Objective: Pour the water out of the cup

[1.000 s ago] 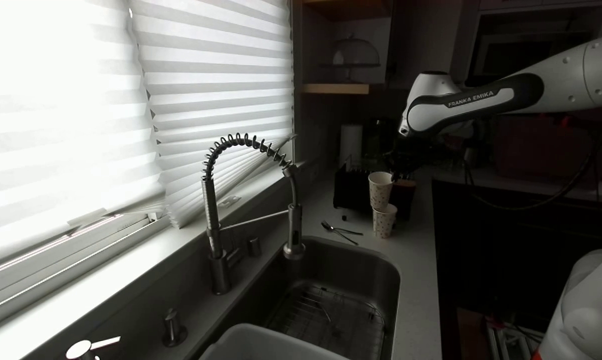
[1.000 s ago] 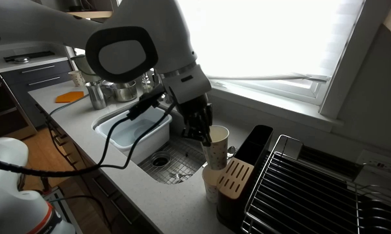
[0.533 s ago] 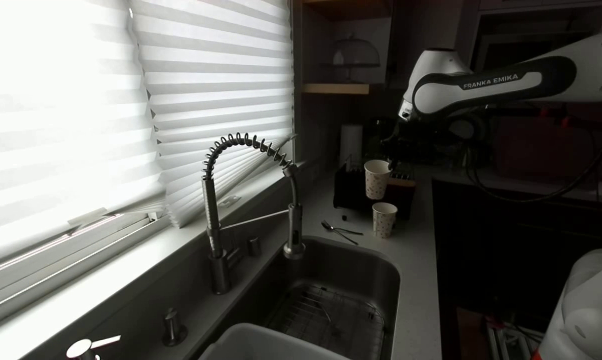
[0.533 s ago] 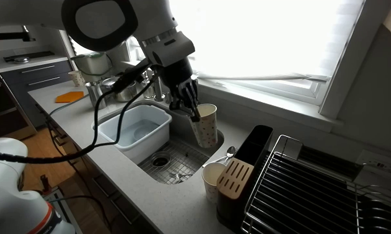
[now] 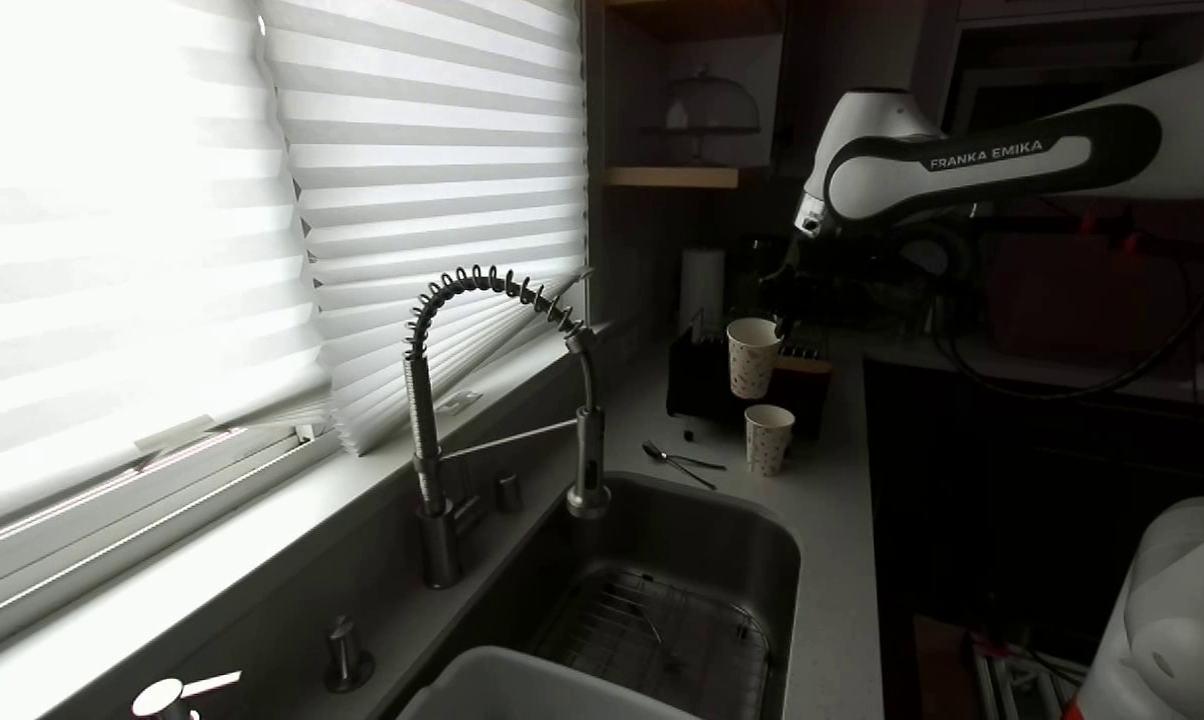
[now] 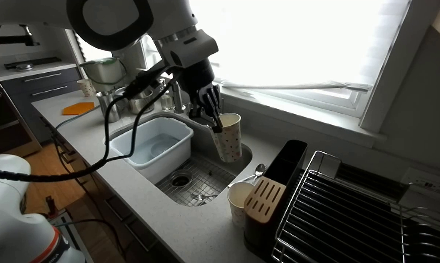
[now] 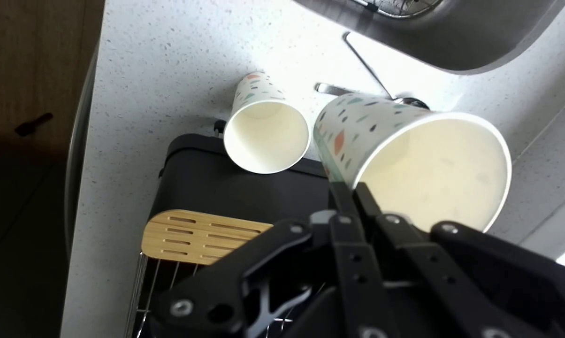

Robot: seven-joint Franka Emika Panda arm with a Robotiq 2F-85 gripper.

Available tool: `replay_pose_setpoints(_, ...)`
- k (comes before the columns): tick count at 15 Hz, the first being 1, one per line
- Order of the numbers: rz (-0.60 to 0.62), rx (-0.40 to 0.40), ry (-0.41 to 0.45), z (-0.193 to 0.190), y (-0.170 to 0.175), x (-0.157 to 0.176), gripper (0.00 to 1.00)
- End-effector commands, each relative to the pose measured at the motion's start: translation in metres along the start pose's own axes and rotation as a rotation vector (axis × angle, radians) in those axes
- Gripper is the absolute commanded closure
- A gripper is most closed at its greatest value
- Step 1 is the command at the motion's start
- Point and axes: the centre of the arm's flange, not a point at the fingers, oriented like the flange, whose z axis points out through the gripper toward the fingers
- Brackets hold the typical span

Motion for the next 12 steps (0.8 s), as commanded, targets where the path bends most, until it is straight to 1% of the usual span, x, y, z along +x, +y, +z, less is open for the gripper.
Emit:
replay_pose_setpoints(1, 0.000, 0.000, 0.000, 0.000, 0.000, 0.000, 0.95)
replay_pose_setpoints(2, 0.000, 0.000, 0.000, 0.000, 0.000, 0.000, 0.95)
replay_pose_setpoints(3, 0.000, 0.000, 0.000, 0.000, 0.000, 0.000, 0.99)
replay_pose_setpoints(6, -0.094, 0.009, 0.045, -0.023, -0.022, -0.007, 0.99)
replay_pose_setpoints(9, -0.249, -0.019, 0.097, -0.046, -0.047, -0.026, 0.99)
replay_pose_setpoints(12, -0.387, -0.047, 0.181, -0.062, -0.072, -0.050, 0.99)
